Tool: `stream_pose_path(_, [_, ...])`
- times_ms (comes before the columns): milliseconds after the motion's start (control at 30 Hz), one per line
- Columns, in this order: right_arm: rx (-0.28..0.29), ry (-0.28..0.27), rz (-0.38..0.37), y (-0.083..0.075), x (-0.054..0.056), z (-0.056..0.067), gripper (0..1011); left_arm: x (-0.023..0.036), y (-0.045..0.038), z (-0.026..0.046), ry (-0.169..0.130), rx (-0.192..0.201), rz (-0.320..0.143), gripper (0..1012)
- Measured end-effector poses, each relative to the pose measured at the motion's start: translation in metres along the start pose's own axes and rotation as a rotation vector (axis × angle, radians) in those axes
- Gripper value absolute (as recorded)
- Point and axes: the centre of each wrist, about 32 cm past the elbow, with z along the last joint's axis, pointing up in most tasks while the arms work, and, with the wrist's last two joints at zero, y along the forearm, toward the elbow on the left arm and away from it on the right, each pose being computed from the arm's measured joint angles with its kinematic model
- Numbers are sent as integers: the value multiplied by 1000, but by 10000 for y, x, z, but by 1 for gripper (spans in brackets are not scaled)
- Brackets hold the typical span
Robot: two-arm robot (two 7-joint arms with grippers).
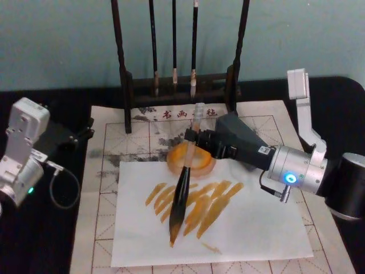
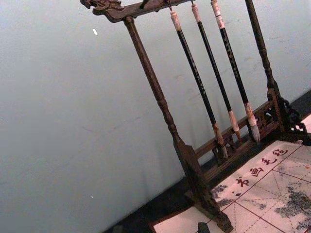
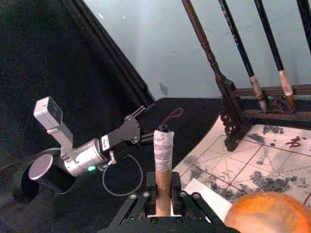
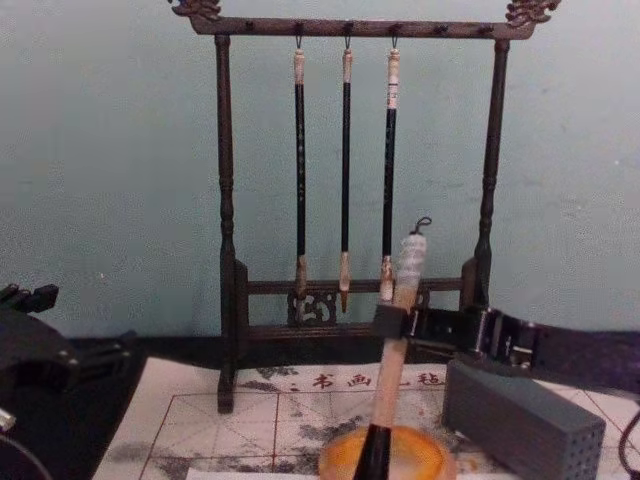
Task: Pick up the brush from the inkstone, write on the paper, then place the brush back to its original position.
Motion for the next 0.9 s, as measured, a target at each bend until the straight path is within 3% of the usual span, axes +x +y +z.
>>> stream_pose_path(900, [26,-48,-30,-22,73,4,200,0,0,0,0,0,0,1001])
